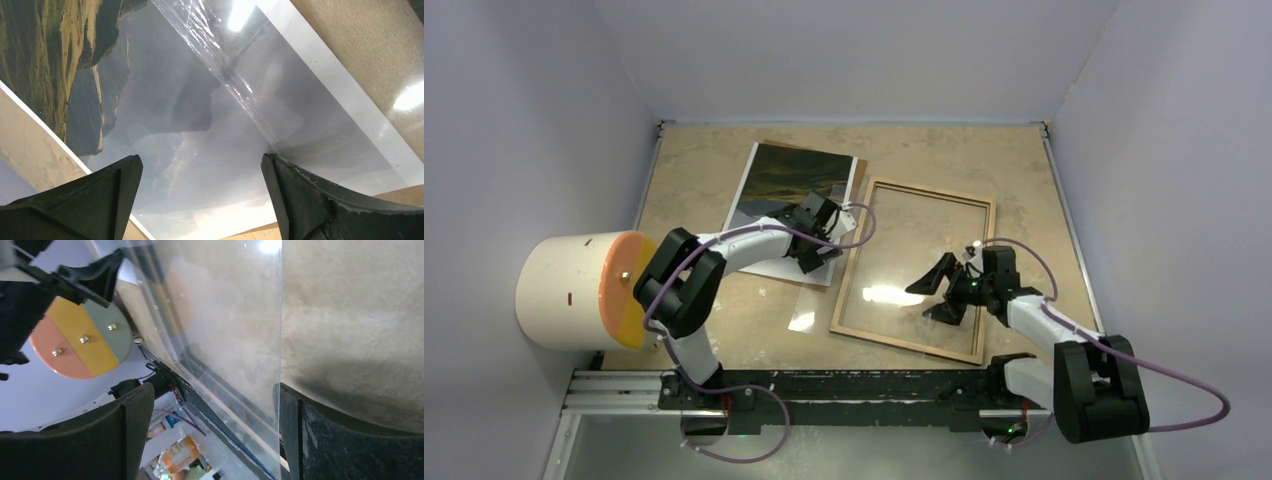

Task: Put the photo into the frame
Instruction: Pick up the photo frame item from the photo frame.

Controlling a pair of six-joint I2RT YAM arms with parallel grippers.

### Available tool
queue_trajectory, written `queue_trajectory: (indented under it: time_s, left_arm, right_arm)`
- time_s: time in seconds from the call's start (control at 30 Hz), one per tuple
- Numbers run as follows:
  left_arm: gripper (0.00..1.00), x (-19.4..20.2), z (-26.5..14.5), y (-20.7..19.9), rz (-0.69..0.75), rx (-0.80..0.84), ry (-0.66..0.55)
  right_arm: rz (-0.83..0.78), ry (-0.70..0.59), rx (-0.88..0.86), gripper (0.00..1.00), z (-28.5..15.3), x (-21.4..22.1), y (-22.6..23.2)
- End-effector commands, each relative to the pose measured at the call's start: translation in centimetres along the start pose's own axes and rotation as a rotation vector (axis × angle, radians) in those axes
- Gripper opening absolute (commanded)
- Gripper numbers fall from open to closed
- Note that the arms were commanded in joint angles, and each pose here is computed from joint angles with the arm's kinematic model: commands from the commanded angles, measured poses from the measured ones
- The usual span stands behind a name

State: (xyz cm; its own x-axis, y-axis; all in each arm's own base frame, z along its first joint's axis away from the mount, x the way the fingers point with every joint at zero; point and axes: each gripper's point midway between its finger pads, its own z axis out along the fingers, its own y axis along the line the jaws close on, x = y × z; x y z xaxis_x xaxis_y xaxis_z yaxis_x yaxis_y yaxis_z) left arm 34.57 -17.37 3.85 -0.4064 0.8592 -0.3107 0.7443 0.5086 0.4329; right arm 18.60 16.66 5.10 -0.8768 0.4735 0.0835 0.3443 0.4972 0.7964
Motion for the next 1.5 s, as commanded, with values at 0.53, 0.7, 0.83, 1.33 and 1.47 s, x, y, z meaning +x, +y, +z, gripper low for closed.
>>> queue_trajectory:
  time_s: [0.53, 0.7, 0.83, 1.33, 1.47]
  left_arm:
    - [1.00, 1.1, 2.1, -2.8, 0.060, 0.087, 0.040]
    - [1.00, 1.1, 2.2, -2.8, 0.076, 0.076, 0.038]
    - [1.00, 1.3, 2.4, -2.9, 0.091, 0.066, 0.041]
    - [1.00, -1.5, 0.2, -1.3, 0.083, 0.067, -0.033]
    - [1.00, -2.9, -1.3, 0.8, 0.024, 0.096, -0.068]
  right_arm:
    - [-0.211, -0.272, -0.199, 0.56, -1.6, -4.9, 6.5]
    - [-0.257, -0.210, -0.267, 0.65, -1.3, -4.7, 8.1]
    - [-0.300, -0.186, -0.308, 0.63, -1.4, -4.7, 9.2]
    - [-0.430, -0.317, -0.096, 0.00, -1.7, -8.6, 8.3]
    - [-0.393, -0.305, 0.063, 0.00, -2.4, -8.8, 6.3]
